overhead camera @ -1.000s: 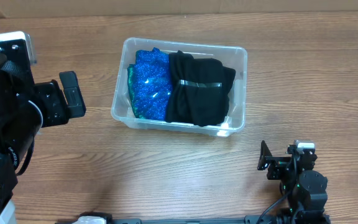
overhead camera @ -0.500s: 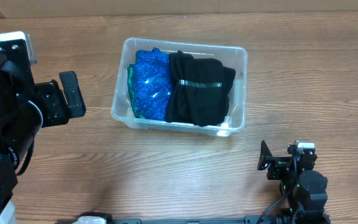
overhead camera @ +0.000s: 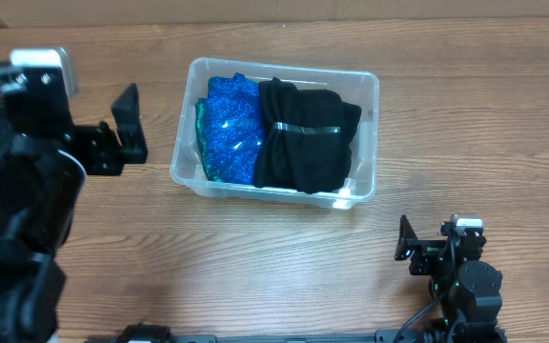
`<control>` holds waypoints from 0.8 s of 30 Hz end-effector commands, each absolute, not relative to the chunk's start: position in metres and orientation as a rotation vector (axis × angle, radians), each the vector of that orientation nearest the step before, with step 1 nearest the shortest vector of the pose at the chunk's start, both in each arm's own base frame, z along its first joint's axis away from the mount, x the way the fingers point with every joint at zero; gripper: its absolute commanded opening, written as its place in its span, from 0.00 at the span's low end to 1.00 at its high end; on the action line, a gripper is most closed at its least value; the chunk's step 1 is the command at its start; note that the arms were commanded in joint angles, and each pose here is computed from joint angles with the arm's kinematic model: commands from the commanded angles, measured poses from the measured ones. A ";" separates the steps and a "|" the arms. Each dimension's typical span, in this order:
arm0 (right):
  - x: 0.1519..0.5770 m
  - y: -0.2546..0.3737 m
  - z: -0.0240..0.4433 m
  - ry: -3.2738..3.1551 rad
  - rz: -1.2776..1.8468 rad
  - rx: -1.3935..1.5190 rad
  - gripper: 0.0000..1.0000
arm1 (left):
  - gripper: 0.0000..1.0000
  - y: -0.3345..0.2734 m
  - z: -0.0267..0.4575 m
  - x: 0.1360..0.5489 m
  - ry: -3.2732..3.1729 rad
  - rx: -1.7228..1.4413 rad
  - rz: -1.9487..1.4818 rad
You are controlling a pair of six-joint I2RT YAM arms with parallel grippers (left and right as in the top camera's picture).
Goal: Pack container
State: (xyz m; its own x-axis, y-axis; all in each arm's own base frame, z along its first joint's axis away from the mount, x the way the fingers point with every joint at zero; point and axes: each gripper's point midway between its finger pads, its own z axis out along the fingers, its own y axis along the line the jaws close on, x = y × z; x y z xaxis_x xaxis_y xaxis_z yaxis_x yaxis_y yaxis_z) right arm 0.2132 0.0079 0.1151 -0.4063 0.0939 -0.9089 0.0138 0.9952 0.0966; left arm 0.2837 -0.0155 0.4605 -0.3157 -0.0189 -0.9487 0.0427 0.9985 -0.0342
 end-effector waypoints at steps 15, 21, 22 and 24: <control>0.213 0.008 0.110 1.993 0.092 0.076 1.00 | 1.00 -0.020 0.280 0.229 1.808 -0.011 -0.183; 0.213 0.008 0.110 1.993 0.092 0.076 1.00 | 1.00 -0.020 0.216 0.220 1.815 -0.022 -0.192; 0.213 0.008 0.110 1.993 0.092 0.076 1.00 | 1.00 -0.020 0.206 0.218 1.814 -0.021 -0.191; 0.213 0.008 0.110 1.993 0.092 0.076 1.00 | 1.00 -0.020 0.192 0.216 1.807 -0.020 -0.191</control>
